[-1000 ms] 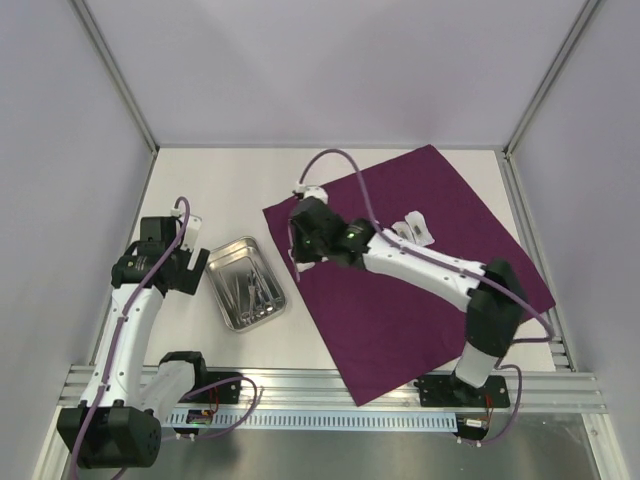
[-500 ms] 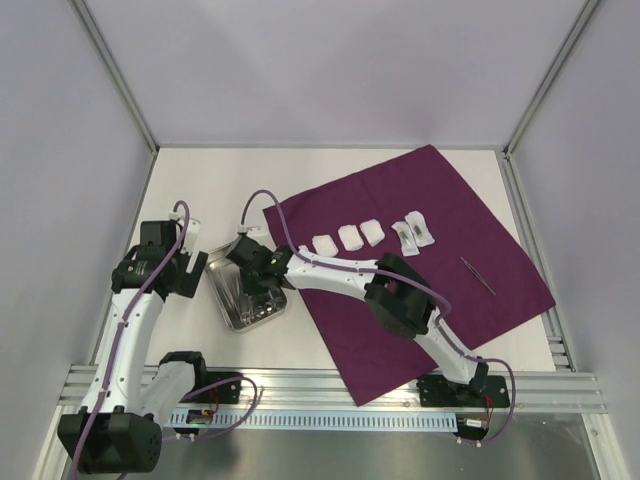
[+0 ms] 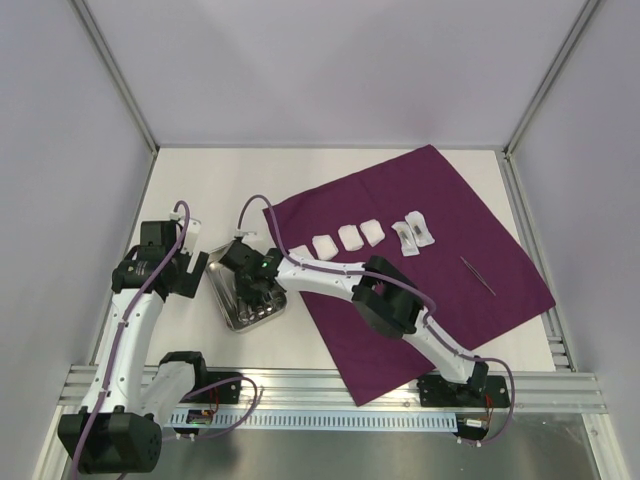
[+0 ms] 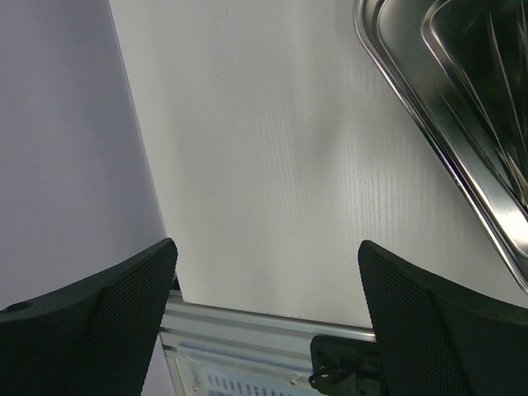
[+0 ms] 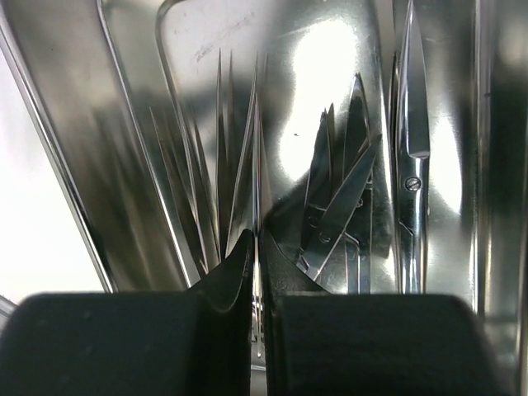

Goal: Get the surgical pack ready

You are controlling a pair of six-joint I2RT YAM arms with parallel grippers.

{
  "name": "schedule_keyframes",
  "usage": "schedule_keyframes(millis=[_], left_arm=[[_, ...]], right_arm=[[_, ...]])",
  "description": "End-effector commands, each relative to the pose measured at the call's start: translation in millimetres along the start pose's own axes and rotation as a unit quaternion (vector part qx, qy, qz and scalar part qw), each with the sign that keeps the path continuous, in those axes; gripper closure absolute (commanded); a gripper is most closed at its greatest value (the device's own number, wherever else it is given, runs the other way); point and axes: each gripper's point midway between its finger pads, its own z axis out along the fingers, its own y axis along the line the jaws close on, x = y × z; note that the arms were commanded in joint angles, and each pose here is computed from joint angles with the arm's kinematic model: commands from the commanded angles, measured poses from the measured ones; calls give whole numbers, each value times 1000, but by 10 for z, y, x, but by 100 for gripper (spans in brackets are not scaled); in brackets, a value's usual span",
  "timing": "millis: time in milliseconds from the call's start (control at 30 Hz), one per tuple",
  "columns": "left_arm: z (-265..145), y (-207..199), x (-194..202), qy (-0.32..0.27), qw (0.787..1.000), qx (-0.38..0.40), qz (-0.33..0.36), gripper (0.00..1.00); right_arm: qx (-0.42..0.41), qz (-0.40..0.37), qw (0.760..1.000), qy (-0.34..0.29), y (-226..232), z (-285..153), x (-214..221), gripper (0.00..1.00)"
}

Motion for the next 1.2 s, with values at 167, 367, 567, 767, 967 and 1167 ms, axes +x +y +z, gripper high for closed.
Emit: schedule_keyframes(millis=[167,367,567,767,967,1167], left_arm=[[-14,11,-38,-13,1000,-1,-3,0],[-14,14,-38,-13,1000,-1,0,0],[-19,18,-47,-15,1000,-2,-1,0],[-25,10,-61,-17,1000,1,-2,0],[-63,38,-71,-20,1000,-3,-1,0],[-115,75,-60,-22,1000,-9,11,0]], right_arm=[[10,8,1000,-18,51,124,-59,98],[2,-3,1000,-8,119,202,-44,89],[-9,-12,1000,-22,197,21,-175,79],[-34,-43,997,-58,366,-332,-445,75],[-60,-84,991,-89,335,-979,-778,72],[-2,-130,989,-73,-739,-1544,-913,58]])
